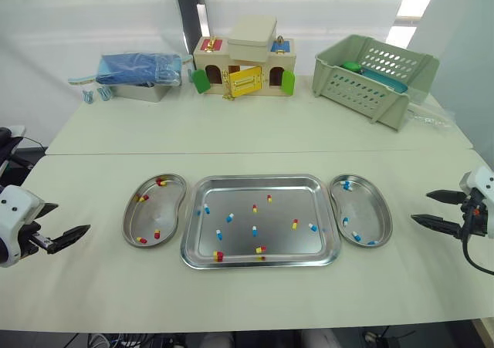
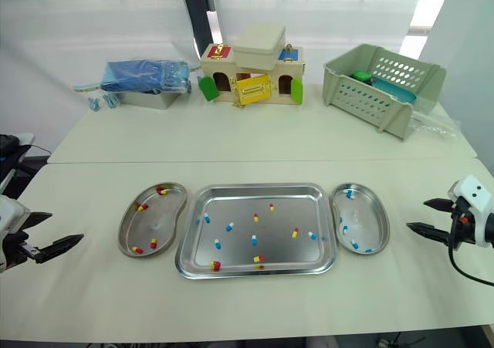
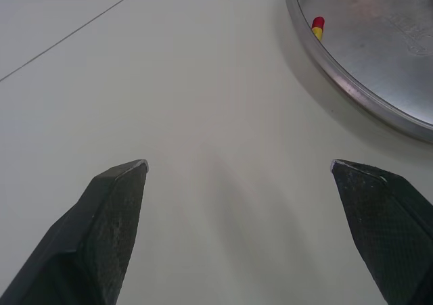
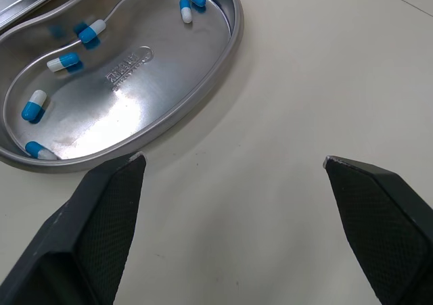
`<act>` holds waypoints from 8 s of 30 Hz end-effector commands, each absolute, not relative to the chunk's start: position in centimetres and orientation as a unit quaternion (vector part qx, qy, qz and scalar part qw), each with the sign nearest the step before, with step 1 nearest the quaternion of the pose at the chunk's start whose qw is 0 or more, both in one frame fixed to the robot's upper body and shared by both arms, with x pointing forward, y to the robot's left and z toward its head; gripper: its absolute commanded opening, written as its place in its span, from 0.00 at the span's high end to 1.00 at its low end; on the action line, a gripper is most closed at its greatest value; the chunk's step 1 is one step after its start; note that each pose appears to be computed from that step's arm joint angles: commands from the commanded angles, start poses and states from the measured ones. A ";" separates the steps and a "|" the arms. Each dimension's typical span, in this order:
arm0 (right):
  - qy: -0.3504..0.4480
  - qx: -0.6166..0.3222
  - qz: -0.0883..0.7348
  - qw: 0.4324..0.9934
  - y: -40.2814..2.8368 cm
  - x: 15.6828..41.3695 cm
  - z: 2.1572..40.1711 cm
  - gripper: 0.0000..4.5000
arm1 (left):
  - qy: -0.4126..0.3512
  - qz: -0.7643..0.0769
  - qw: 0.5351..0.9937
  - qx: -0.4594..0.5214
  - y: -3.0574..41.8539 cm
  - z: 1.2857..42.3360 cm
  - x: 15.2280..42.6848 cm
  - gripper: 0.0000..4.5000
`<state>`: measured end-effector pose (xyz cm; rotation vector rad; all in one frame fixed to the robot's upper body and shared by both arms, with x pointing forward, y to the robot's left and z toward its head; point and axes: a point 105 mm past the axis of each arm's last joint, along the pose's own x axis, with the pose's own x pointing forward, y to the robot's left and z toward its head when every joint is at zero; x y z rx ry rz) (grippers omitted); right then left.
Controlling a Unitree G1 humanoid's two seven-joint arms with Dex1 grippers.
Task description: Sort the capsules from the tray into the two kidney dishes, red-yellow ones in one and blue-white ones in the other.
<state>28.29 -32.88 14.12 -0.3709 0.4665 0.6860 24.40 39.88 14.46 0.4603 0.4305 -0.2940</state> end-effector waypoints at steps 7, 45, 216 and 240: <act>0.220 -0.198 0.322 0.899 -33.5 28.2 14.9 0.01 | 0.191 -0.141 0.943 0.235 40.0 15.5 24.7 0.00; 0.237 -0.207 0.333 0.889 -34.2 28.0 15.7 0.01 | 0.010 -0.239 0.969 0.067 29.3 13.8 17.6 0.00; 0.171 -0.211 0.437 0.858 -28.0 28.3 17.6 0.01 | -0.104 -0.424 0.897 0.067 22.0 11.2 14.9 0.00; 0.184 -0.200 0.399 0.876 -33.7 25.2 13.8 0.01 | 0.060 -0.289 0.945 0.138 36.3 16.6 19.8 0.00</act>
